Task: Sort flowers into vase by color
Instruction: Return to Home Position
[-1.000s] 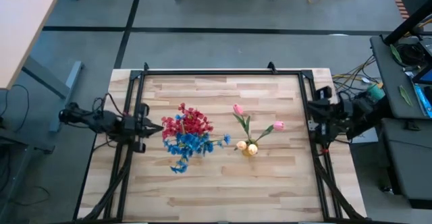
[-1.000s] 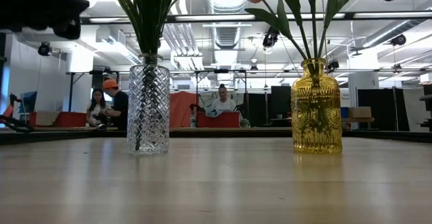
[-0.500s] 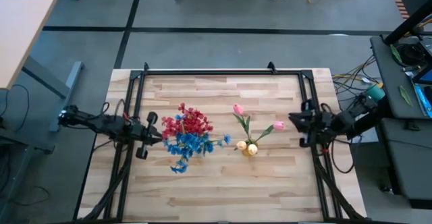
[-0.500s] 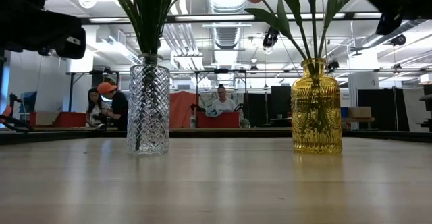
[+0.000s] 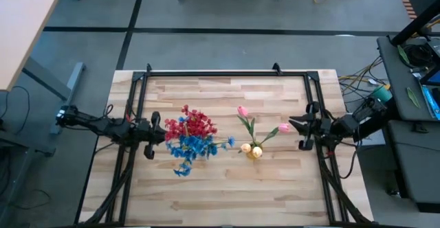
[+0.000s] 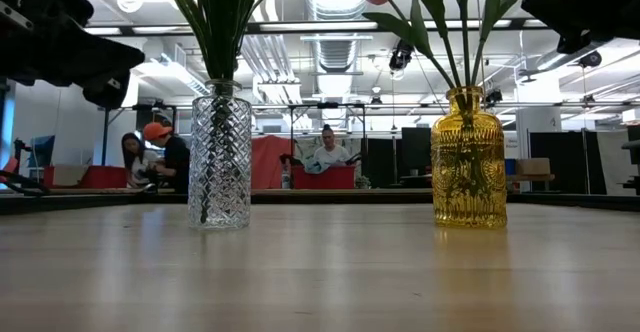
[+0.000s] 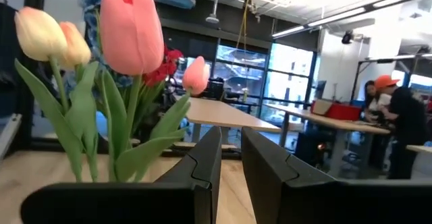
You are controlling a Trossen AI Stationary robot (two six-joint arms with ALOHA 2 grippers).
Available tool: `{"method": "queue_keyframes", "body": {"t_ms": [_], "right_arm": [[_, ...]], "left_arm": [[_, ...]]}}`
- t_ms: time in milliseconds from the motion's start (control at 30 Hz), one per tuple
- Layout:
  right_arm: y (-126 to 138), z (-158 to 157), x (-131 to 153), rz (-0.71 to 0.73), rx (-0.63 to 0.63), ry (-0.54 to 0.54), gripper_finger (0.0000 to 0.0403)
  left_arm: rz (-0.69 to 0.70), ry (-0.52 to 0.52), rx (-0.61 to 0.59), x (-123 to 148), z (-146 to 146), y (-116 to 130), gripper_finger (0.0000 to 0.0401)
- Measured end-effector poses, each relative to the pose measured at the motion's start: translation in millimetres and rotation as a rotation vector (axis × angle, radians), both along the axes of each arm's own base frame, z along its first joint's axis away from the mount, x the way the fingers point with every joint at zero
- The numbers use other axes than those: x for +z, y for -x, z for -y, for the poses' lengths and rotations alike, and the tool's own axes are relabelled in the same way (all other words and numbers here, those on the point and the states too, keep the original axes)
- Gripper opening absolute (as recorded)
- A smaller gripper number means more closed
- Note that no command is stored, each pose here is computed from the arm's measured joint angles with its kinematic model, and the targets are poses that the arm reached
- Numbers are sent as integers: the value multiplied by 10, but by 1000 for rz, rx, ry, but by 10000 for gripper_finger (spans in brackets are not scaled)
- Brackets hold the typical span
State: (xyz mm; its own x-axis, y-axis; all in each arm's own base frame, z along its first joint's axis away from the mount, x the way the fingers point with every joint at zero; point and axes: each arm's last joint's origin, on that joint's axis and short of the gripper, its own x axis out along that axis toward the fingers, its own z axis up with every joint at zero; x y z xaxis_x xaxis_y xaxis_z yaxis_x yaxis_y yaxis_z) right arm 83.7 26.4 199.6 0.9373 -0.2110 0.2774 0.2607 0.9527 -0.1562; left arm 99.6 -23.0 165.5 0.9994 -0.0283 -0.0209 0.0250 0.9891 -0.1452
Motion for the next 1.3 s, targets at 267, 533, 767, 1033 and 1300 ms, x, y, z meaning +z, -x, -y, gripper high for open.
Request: {"method": "queue_keyframes", "body": {"t_ms": [267, 533, 767, 1033, 1300], "right_arm": [[1, 0, 1, -2, -5, 13, 52], [1, -1, 0, -2, -4, 13, 52], [3, -2, 2, 5, 6, -9, 52], [3, 18, -26, 23, 40, -174, 52], [-54, 182, -278, -139, -271, -297, 52]], "left_arm": [[-35, -47, 1, -32, 6, -23, 0], [-67, -59, 1, -60, 12, -41, 0], [-91, -66, 0, -84, 17, -55, 0], [-108, -72, 0, -99, 20, -66, 0], [-115, -74, -1, -105, 21, -69, 0]]}}
